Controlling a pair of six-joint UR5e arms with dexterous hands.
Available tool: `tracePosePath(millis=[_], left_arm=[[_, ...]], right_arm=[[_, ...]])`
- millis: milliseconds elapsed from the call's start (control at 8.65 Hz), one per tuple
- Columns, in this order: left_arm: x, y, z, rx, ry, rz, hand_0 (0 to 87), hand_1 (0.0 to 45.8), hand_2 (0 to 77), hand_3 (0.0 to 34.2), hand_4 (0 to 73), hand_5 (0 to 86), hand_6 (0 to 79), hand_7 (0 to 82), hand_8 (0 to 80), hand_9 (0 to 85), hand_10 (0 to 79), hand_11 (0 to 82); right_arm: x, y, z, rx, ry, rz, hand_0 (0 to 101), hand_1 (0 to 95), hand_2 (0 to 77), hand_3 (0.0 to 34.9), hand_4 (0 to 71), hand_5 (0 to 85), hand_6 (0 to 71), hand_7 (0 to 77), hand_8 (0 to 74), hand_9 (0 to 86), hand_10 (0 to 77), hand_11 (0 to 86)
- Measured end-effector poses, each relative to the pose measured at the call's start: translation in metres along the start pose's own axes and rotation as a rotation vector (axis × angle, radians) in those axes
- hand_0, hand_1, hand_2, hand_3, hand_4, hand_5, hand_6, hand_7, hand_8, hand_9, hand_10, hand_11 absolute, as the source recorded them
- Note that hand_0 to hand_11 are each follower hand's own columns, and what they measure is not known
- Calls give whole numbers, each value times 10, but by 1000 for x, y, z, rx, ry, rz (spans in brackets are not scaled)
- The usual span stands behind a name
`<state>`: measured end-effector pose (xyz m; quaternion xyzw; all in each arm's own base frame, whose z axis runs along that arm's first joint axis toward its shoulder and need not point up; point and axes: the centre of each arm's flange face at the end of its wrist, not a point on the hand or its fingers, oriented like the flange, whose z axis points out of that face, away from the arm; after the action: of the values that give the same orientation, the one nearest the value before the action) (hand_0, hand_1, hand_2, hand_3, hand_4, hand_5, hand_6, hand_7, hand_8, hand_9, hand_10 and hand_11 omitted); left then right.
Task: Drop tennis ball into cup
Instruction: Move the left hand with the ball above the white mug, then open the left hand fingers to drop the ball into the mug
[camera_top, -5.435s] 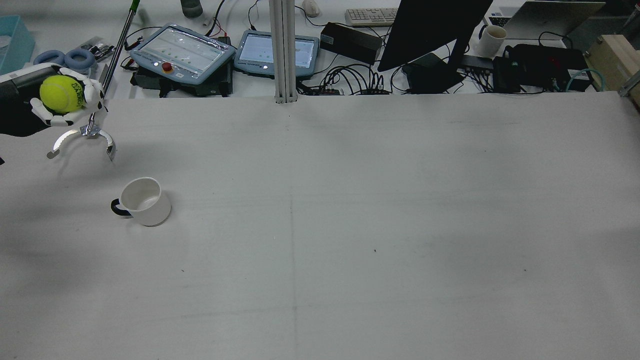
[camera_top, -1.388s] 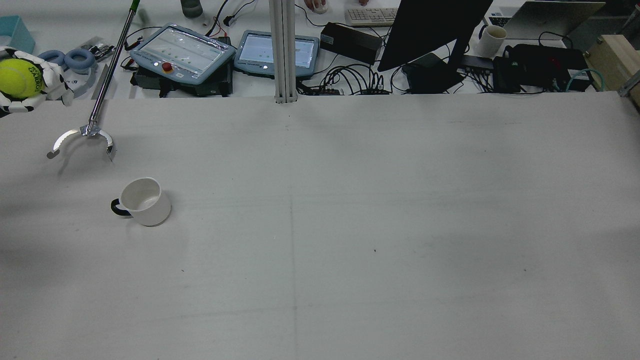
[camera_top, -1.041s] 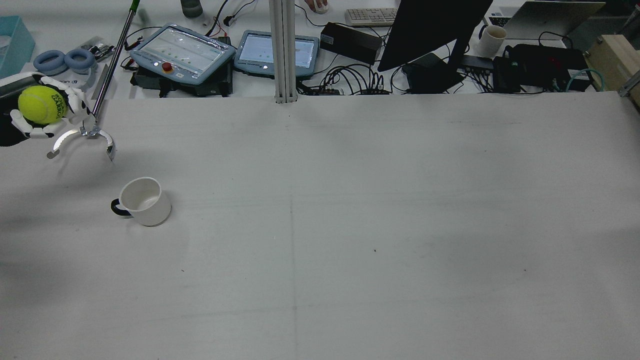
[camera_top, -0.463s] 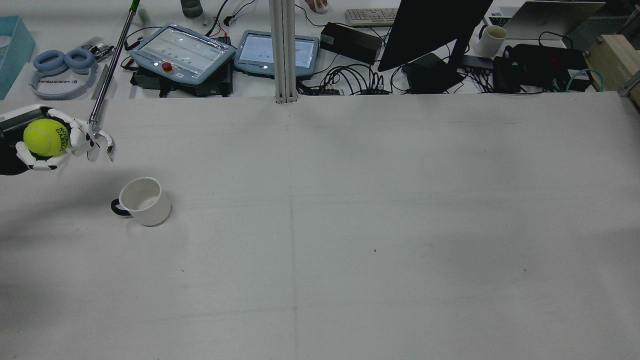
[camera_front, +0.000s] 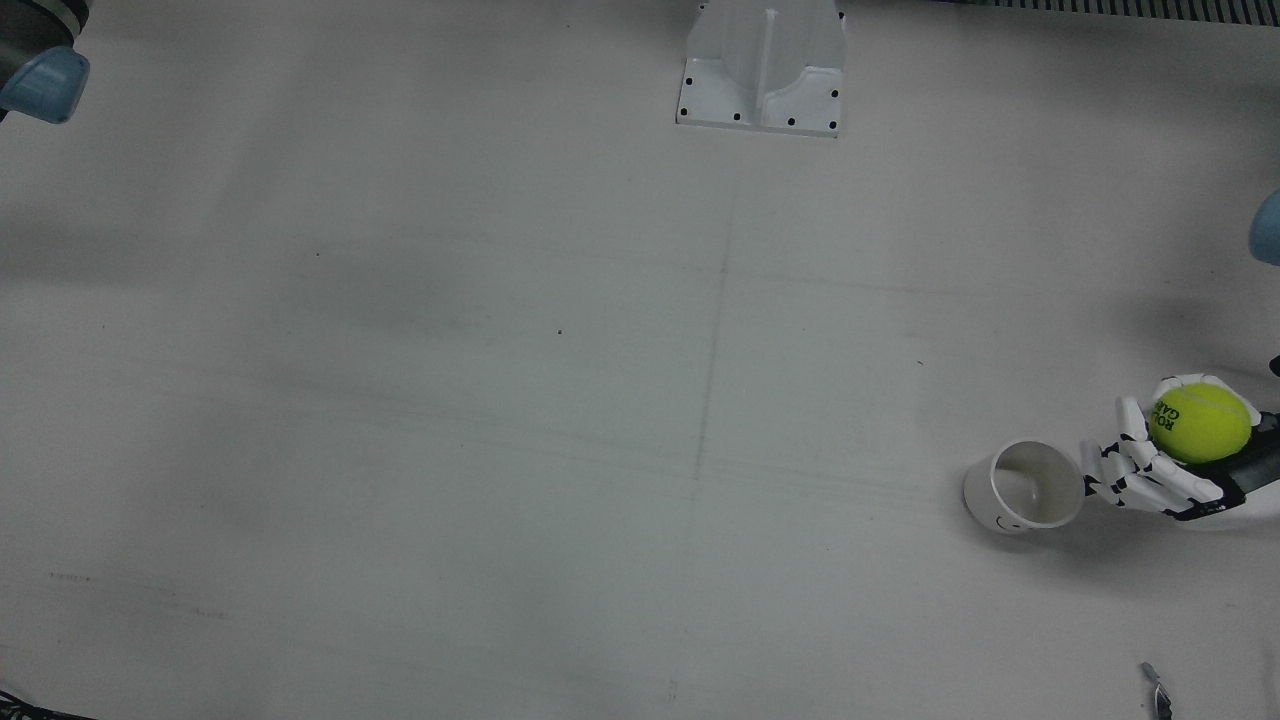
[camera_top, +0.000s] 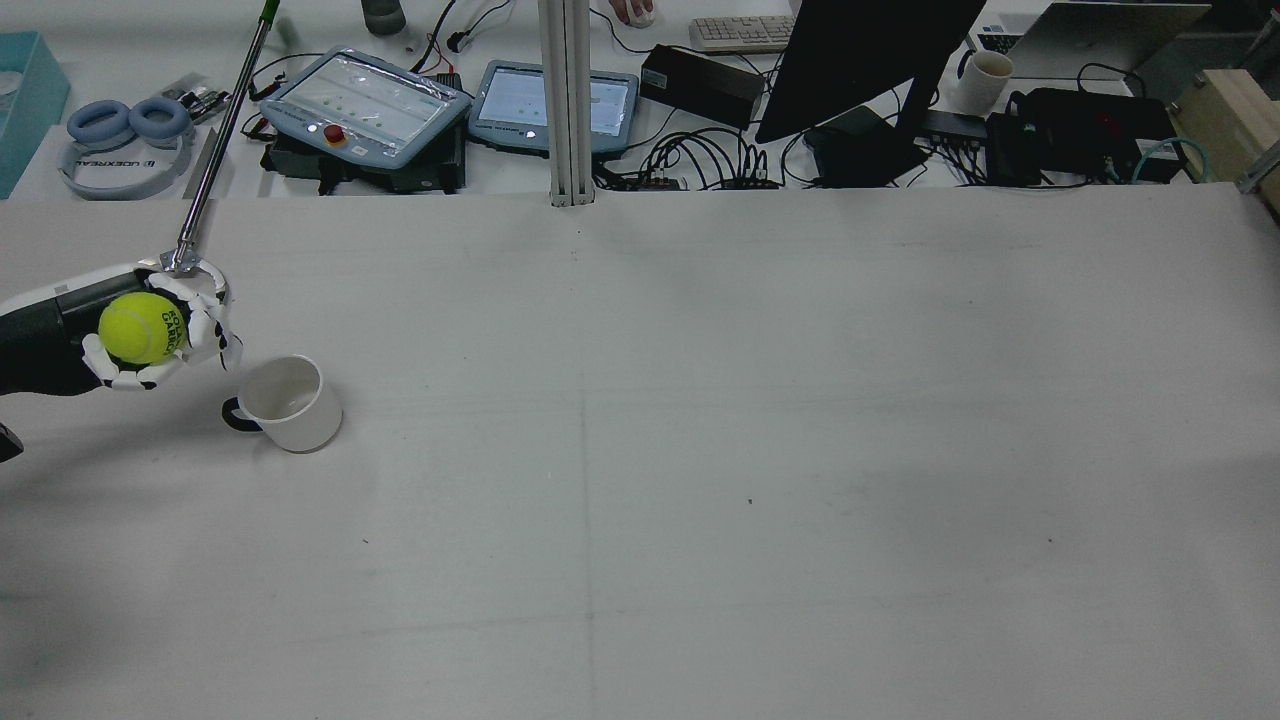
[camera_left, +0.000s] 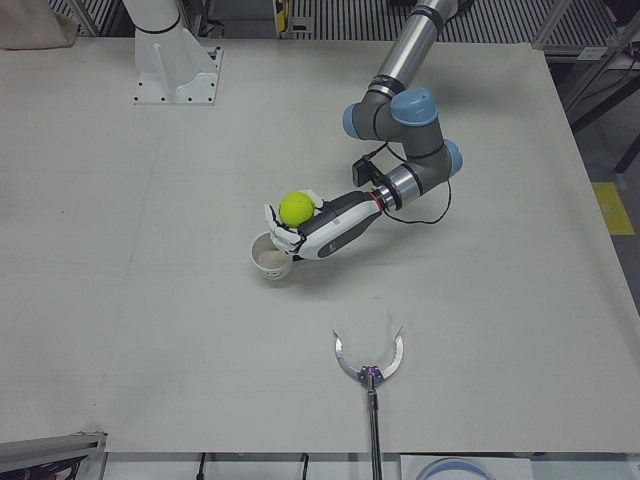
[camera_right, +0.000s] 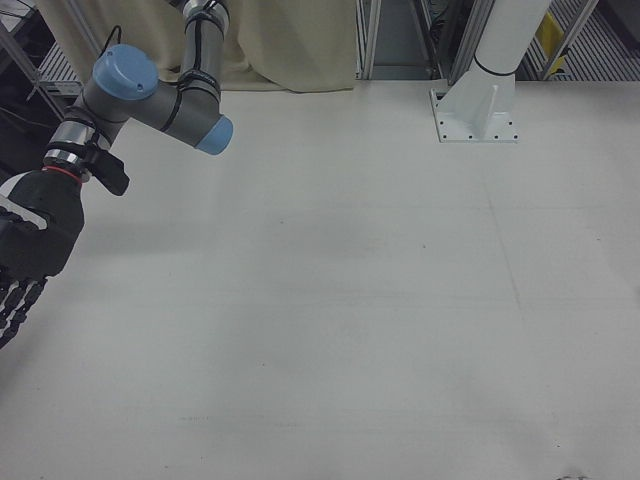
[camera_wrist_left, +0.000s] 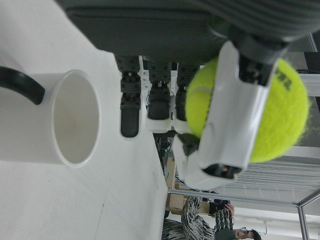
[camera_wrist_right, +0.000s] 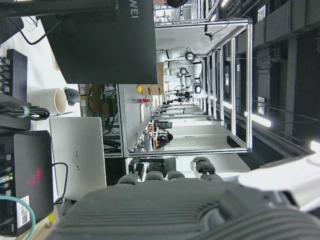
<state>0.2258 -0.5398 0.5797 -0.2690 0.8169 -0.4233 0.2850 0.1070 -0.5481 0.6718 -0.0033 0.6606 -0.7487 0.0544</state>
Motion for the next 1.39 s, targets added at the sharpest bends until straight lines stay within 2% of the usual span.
tracePosePath(millis=[463, 578, 694, 810, 1041, 1156, 1272, 1388], left_arm=[[10, 10, 32, 30, -6, -1, 800, 213, 595, 0, 649, 267, 578, 633, 485, 660, 289, 453], [14, 14, 42, 28, -5, 3, 801, 311, 660, 0, 633, 262, 693, 774, 480, 660, 289, 447], [17, 18, 51, 26, -4, 6, 801, 311, 660, 0, 633, 262, 693, 774, 480, 660, 289, 447], [19, 21, 57, 26, -4, 8, 802, 322, 600, 0, 633, 284, 704, 764, 480, 660, 289, 453], [21, 24, 65, 24, -4, 12, 801, 322, 611, 0, 627, 284, 704, 769, 480, 660, 289, 453], [22, 26, 68, 23, -4, 13, 801, 338, 600, 0, 633, 251, 616, 758, 464, 660, 289, 453], [23, 26, 69, 24, -4, 13, 802, 338, 600, 0, 584, 245, 595, 758, 453, 616, 262, 404], [22, 25, 68, 24, -4, 13, 802, 338, 600, 0, 584, 245, 595, 758, 453, 616, 262, 404]], right_arm=[[0, 0, 0, 0, 1, 0, 0, 5, 5, 0, 0, 0, 0, 0, 0, 0, 0, 5], [0, 0, 0, 0, 1, 0, 0, 5, 5, 0, 0, 0, 0, 0, 0, 0, 0, 5], [0, 0, 0, 0, 0, 0, 0, 5, 5, 0, 0, 0, 0, 5, 0, 0, 0, 5], [0, 0, 0, 0, 0, 0, 0, 5, 5, 0, 0, 0, 0, 0, 0, 0, 0, 5], [0, 0, 0, 0, 0, 0, 0, 5, 5, 0, 0, 0, 0, 5, 0, 0, 0, 5], [0, 0, 0, -1, 0, 0, 0, 5, 5, 0, 0, 0, 0, 5, 0, 0, 0, 5], [0, 1, 0, -1, 0, 1, 0, 5, 5, 0, 0, 0, 0, 0, 0, 0, 0, 5], [0, 1, 0, -1, 0, 1, 0, 5, 5, 0, 0, 0, 0, 0, 0, 0, 0, 5]])
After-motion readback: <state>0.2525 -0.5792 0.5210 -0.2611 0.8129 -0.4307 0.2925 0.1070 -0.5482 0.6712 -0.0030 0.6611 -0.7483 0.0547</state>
